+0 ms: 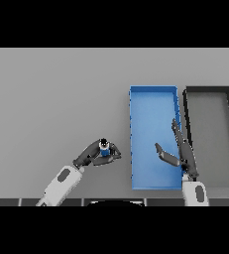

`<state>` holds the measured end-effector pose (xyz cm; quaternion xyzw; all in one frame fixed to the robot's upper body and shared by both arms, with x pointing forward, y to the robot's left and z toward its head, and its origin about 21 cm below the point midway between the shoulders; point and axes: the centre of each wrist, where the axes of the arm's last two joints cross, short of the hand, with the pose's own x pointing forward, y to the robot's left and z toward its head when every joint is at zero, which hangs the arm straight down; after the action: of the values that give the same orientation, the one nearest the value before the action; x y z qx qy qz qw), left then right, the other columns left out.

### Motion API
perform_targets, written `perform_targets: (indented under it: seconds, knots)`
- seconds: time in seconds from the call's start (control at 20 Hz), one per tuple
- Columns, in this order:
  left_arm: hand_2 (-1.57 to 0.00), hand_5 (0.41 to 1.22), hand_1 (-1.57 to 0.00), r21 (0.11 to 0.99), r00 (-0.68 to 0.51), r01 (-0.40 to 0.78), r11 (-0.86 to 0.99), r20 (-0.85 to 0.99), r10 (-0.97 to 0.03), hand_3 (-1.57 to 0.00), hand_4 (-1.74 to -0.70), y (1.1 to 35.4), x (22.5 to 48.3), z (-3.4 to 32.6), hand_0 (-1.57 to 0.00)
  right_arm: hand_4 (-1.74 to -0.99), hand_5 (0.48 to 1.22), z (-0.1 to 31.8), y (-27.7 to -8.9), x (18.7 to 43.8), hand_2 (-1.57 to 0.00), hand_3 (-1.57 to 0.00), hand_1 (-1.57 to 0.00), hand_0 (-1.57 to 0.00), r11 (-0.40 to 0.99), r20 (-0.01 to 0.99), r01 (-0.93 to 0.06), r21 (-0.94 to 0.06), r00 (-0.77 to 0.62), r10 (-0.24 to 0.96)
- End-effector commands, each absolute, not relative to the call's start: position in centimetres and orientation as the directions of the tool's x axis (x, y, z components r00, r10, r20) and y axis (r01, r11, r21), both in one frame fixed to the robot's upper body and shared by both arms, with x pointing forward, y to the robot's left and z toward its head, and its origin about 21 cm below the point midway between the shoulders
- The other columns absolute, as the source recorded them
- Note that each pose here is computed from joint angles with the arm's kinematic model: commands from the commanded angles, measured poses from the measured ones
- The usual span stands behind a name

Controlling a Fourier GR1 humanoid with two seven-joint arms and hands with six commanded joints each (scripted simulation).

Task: Pick up the blue pipe and place it into the blue bin.

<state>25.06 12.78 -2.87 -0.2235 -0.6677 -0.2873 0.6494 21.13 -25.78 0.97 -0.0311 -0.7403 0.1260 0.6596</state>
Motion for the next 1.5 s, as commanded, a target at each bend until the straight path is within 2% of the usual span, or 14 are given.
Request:
perform_targets:
  seconds: [0.0,0.1,0.2,0.4,0.55,0.8,1.05,1.3,1.45]
  knots:
    - [-1.34,1.118,-1.31,0.122,-0.066,0.660,0.741,0.992,-0.105,-1.27,-1.63,12.8,25.2,-2.6,-1.28,-1.258,0.615,0.9,-25.4,21.2,0.00,0.00,0.00,0.00,0.963,0.967,-0.131,-0.234,-0.133,0.217]
    - [-1.42,1.155,-1.41,0.129,-0.078,0.667,0.734,0.992,-0.104,-1.34,-1.67,12.1,24.9,-2.6,-1.38,-1.252,0.619,1.0,-25.4,21.3,0.00,0.00,0.00,0.00,0.963,0.966,-0.129,-0.237,-0.135,0.219]
    - [-1.48,1.179,-1.47,0.133,-0.129,0.666,0.734,0.990,-0.062,-1.39,-1.69,11.6,25.0,-1.7,-1.45,-1.245,0.621,0.9,-25.2,21.3,0.00,0.00,0.00,0.00,0.962,0.967,-0.126,-0.242,-0.120,0.227]
    - [-1.53,1.204,-1.53,0.133,-0.218,0.690,0.712,0.976,0.029,-1.43,-1.71,11.0,24.7,1.1,-1.52,-1.239,0.629,1.3,-25.9,21.3,0.00,0.00,0.00,0.00,0.959,0.962,-0.124,-0.255,-0.131,0.239]
    - [-1.55,1.212,-1.55,0.138,-0.235,0.716,0.684,0.971,0.050,-1.44,-1.72,9.9,25.2,3.4,-1.55,-1.219,0.634,1.2,-26.0,21.5,0.00,0.00,0.00,0.00,0.954,0.958,-0.129,-0.270,-0.138,0.252]
    - [-1.56,1.218,-1.56,0.163,-0.232,0.741,0.651,0.972,0.021,-1.44,-1.73,9.4,25.6,5.0,-1.56,-1.195,0.635,1.2,-26.3,21.1,0.00,0.00,0.00,0.00,0.955,0.956,-0.119,-0.273,-0.144,0.256]
    - [-1.57,1.219,-1.57,0.159,-0.215,0.753,0.639,0.977,0.010,-1.44,-1.73,9.2,25.3,5.3,-1.57,-1.174,0.629,0.8,-25.9,21.0,0.00,0.00,0.00,0.00,0.960,0.962,-0.115,-0.254,-0.129,0.239]
    - [-1.57,1.220,-1.57,0.172,-0.228,0.751,0.638,0.974,0.005,-1.44,-1.73,9.7,24.9,5.2,-1.57,-1.207,0.619,0.6,-25.9,21.0,0.00,0.00,0.00,0.00,0.961,0.962,-0.113,-0.253,-0.132,0.237]
    - [-1.57,1.221,-1.57,0.177,-0.226,0.750,0.637,0.974,-0.004,-1.44,-1.73,9.8,25.0,5.1,-1.57,-1.195,0.610,1.5,-26.1,21.0,0.00,0.00,0.00,0.00,0.966,0.965,-0.157,-0.205,-0.200,0.172]
